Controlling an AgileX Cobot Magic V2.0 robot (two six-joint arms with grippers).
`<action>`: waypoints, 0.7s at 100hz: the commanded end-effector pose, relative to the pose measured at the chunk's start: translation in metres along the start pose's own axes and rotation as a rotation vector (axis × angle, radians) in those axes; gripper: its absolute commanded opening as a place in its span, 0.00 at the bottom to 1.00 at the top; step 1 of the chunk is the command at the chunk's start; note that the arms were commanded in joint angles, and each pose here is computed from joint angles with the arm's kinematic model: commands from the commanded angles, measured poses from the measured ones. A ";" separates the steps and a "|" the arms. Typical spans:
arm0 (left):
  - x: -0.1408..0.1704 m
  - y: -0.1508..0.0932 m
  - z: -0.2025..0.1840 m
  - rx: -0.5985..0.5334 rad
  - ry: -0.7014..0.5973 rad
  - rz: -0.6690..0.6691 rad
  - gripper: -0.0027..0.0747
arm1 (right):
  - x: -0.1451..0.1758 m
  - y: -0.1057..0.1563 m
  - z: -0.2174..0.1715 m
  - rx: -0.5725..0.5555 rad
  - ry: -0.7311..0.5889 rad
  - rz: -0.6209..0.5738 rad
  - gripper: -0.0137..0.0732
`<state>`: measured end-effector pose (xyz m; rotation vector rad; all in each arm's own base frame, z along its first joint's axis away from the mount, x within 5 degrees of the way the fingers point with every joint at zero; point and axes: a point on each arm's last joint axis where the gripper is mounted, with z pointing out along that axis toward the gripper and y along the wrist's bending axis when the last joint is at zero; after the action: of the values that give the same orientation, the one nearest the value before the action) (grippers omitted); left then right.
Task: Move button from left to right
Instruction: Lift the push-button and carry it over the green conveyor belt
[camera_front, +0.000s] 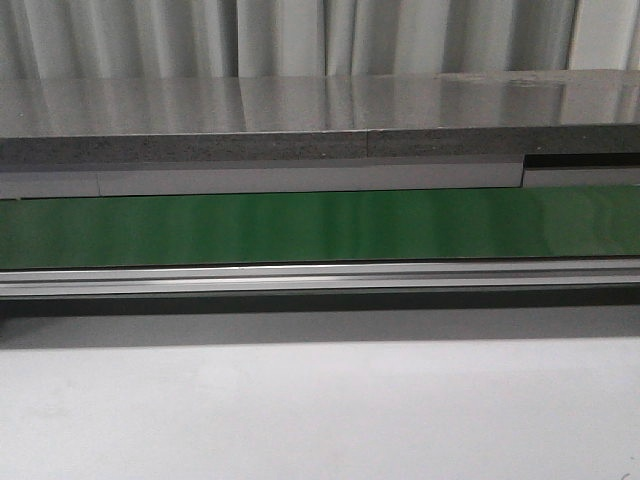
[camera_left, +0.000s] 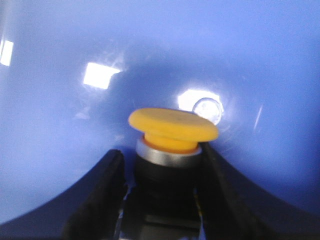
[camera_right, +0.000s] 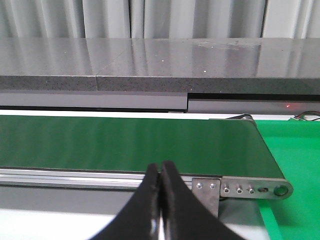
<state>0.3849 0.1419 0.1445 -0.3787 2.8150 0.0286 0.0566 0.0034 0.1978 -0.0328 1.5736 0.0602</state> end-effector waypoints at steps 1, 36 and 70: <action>-0.012 0.001 -0.025 -0.001 -0.087 -0.012 0.31 | -0.014 0.000 -0.003 0.006 -0.123 -0.010 0.08; -0.014 0.000 -0.042 -0.003 -0.119 -0.010 0.27 | -0.014 0.000 -0.003 0.006 -0.123 -0.010 0.08; -0.015 -0.005 -0.112 0.003 -0.247 -0.013 0.27 | -0.014 0.000 -0.003 0.006 -0.123 -0.010 0.08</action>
<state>0.3728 0.1367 0.2098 -0.3594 2.7019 0.0556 0.0566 0.0034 0.1978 -0.0328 1.5736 0.0602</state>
